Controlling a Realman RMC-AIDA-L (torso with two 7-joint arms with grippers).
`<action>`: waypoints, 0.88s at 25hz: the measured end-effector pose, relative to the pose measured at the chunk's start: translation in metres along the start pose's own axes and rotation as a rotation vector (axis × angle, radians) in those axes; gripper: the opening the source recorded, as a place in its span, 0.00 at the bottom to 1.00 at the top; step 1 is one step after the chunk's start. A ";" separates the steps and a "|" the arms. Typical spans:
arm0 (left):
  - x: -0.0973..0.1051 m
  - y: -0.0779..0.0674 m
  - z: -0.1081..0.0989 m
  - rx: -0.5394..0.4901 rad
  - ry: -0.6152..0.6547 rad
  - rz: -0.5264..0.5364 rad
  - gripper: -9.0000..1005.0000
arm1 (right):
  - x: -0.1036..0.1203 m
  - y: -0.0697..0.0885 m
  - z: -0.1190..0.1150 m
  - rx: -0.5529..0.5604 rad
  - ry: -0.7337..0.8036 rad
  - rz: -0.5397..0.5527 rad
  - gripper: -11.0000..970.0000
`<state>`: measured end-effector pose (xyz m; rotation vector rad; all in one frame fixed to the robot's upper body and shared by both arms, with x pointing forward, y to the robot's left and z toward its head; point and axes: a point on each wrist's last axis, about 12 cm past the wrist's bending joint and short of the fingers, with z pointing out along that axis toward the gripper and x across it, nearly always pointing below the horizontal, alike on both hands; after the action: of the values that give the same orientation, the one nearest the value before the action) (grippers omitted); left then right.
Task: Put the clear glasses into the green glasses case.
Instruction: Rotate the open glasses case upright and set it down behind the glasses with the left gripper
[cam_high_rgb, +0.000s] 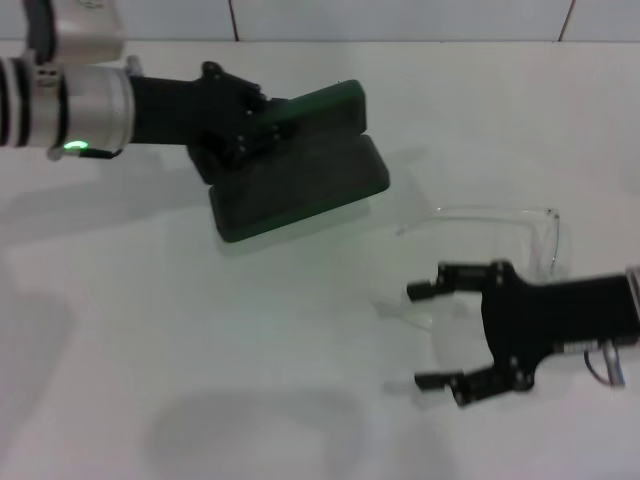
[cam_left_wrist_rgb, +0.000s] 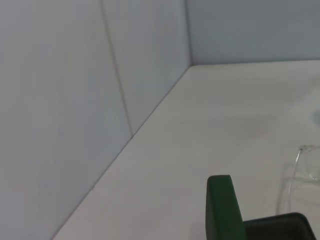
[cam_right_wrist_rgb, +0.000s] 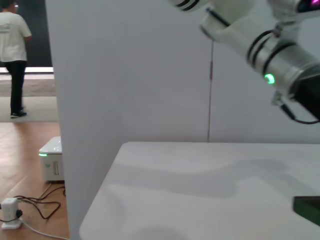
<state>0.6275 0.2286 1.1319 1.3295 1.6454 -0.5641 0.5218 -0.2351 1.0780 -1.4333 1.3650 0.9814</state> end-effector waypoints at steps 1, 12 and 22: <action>-0.003 0.001 0.005 0.004 0.003 0.019 0.22 | 0.003 0.005 0.000 0.000 -0.001 -0.007 0.90; -0.025 0.002 0.068 0.000 0.075 0.308 0.24 | 0.015 0.027 0.004 -0.048 0.001 -0.024 0.90; -0.031 -0.007 0.093 0.010 0.109 0.382 0.25 | 0.016 0.027 0.006 -0.050 0.005 -0.030 0.90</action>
<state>0.6549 0.1359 1.1129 1.6551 1.4218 -0.2748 0.4963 -0.2334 1.0589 -1.4900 1.3276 0.9990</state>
